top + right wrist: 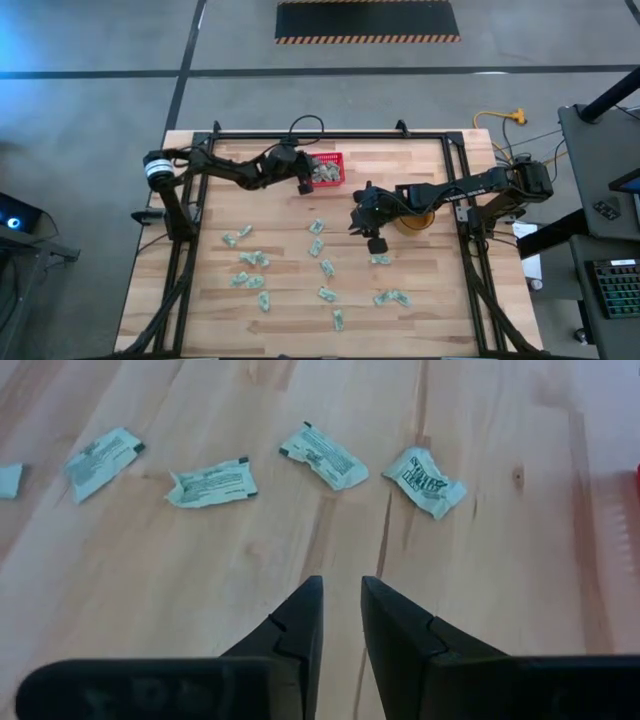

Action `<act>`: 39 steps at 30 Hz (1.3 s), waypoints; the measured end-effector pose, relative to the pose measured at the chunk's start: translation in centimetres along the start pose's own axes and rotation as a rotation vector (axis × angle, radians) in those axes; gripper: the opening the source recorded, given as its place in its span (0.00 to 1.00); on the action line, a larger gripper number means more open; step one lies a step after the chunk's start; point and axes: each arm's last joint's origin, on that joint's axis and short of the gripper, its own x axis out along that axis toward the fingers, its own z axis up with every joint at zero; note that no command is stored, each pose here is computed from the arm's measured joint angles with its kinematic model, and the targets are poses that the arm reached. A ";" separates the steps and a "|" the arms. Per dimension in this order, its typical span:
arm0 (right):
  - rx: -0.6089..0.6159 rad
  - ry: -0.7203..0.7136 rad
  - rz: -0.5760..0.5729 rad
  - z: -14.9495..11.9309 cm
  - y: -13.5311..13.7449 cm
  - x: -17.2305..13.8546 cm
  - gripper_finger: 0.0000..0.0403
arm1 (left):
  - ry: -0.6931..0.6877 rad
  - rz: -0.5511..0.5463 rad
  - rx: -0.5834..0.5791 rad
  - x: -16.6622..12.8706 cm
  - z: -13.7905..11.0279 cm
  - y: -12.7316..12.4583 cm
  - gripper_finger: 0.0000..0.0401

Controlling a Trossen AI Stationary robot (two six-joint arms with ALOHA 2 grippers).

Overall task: Pick and place Stevia / Truvia into bins
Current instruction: Put the white stevia packet into the red bin

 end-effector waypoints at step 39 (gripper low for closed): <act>0.248 0.296 -0.013 -3.6 7.3 0.7 0.16 | -0.011 -0.178 0.013 -13.2 2.3 -1.3 0.36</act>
